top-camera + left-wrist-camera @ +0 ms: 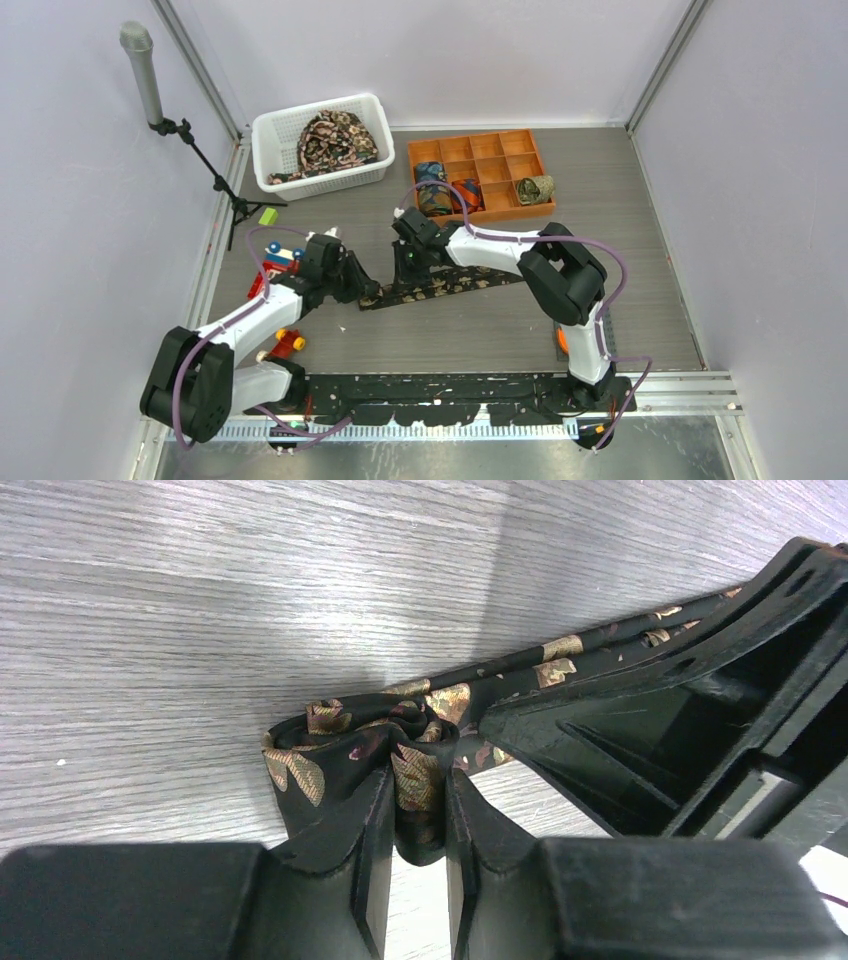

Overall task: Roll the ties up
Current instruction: Roll the tie at the center of the board.

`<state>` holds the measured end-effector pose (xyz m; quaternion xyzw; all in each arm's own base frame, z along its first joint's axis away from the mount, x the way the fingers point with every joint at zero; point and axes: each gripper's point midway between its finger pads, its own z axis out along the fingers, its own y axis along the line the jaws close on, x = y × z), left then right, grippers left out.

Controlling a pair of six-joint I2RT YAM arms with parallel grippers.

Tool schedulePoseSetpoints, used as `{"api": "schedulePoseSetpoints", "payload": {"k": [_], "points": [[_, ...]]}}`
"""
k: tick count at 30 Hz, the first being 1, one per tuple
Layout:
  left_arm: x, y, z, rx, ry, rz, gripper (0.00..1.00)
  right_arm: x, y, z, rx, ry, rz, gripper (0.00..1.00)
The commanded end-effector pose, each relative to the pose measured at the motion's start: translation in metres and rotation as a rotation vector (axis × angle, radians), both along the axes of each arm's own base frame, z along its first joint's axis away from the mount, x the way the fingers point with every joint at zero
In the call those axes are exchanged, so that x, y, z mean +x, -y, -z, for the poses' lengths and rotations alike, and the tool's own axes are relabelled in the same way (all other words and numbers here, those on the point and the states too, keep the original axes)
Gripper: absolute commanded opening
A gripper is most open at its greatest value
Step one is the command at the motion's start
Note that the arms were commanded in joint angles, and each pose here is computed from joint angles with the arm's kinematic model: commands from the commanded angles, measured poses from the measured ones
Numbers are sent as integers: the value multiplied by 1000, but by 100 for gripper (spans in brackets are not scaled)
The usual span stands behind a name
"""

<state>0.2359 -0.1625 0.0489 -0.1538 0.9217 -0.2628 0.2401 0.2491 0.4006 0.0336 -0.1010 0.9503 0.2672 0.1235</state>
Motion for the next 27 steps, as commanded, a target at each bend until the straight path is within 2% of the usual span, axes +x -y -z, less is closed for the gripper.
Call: {"api": "schedulePoseSetpoints", "payload": {"k": [1, 8, 10, 18, 27], "points": [[2, 0, 2, 19, -5, -7, 28, 1, 3, 5, -13, 23, -3, 13], [3, 5, -3, 9, 5, -3, 50, -3, 5, 5, -8, 10, 5, 12], [4, 7, -5, 3, 10, -2, 53, -2, 4, 1, -1, 17, 4, 12], [5, 12, -14, -21, 25, -9, 53, 3, -1, -22, 31, 58, -13, 14], [8, 15, -26, -45, 58, -10, 52, 4, -4, -44, 72, 83, -14, 24]]}}
